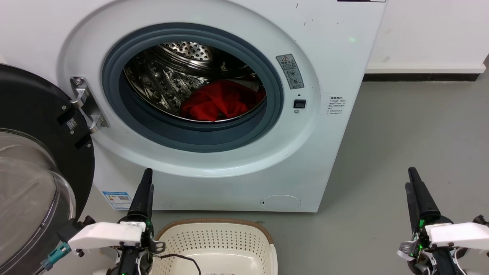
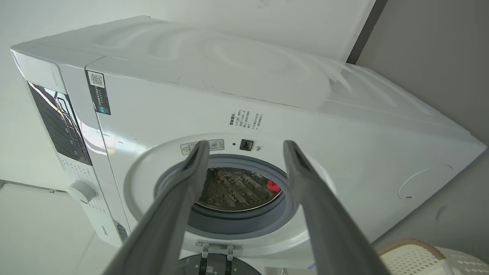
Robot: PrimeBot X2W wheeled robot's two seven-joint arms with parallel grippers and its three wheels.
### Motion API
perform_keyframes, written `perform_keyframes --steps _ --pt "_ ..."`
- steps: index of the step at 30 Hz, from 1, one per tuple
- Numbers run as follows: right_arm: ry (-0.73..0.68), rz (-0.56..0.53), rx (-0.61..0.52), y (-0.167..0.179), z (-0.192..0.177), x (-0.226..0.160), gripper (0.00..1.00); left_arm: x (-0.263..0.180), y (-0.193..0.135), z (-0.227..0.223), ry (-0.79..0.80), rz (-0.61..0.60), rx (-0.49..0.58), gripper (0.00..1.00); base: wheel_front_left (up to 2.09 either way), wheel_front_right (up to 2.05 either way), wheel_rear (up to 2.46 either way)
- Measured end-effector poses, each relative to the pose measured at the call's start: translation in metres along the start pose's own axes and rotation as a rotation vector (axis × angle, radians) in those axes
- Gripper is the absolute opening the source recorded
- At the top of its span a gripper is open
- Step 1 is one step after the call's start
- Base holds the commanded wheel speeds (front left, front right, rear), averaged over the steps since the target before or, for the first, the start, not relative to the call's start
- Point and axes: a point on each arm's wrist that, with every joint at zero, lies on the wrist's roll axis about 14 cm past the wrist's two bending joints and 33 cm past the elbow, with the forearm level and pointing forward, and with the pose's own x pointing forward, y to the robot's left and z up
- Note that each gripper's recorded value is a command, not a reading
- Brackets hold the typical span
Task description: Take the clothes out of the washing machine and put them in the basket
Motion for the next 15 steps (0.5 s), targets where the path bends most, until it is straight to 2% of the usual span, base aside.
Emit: perform_keyframes --steps 15 --pt "-0.019 0.059 -0.401 0.018 0.001 0.0 1.0 0.006 -0.023 -0.01 0.007 -0.075 0.329 1.0 0.0 0.0 0.0"
